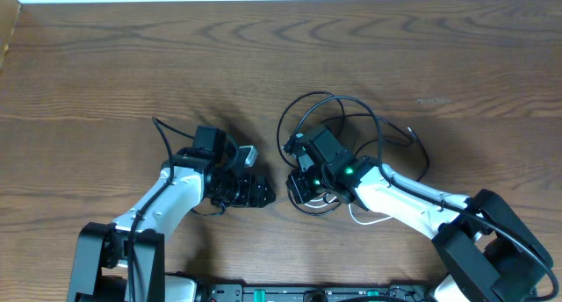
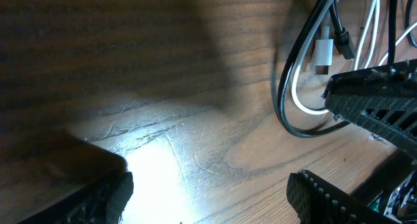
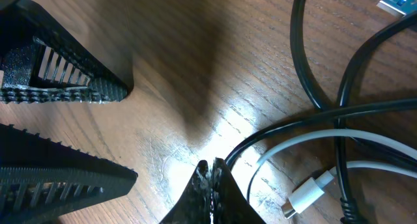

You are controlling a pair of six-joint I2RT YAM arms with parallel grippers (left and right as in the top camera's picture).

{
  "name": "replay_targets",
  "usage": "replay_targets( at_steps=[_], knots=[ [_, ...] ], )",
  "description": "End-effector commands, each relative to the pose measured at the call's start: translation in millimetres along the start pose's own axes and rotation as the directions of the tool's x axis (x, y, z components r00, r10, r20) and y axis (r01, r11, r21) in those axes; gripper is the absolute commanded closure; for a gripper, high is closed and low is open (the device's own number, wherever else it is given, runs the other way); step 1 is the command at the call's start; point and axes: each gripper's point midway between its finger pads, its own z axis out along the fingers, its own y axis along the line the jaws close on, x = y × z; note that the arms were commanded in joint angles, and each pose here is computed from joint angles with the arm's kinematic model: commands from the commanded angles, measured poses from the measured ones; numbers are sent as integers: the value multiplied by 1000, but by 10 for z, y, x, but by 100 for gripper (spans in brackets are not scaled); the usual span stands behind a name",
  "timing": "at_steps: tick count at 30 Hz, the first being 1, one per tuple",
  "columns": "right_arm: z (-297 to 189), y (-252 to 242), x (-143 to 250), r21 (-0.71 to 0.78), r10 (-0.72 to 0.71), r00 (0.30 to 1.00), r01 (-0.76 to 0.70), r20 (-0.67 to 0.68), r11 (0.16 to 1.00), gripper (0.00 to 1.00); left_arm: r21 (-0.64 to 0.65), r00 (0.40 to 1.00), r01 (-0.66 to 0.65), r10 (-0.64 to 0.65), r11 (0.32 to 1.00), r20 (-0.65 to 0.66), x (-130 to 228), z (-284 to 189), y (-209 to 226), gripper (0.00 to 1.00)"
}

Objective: Untangle cables

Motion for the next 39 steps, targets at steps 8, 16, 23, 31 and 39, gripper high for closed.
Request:
replay_targets(
  at_steps=[8, 16, 23, 31, 39],
  knots=[
    [35, 26, 30, -11, -15, 1000, 15, -14, 1000, 99, -85, 1000, -8, 8, 996, -2, 6, 22, 176, 18],
    [35, 30, 42, -14, -14, 1000, 13, -19, 1000, 99, -85, 1000, -8, 8, 996, -1, 5, 22, 175, 17],
    [34, 64, 56, -34, -14, 1000, 13, -27, 999, 99, -85, 1000, -8, 8, 996, -1, 5, 21, 175, 18],
    [30, 116, 74, -64, -13, 999, 11, -37, 998, 99, -85, 1000, -8, 8, 996, -1, 5, 21, 175, 18],
    [27, 157, 87, -88, -6, 999, 2, -45, 996, 99, -85, 1000, -8, 8, 996, -1, 4, 21, 175, 18]
  ],
)
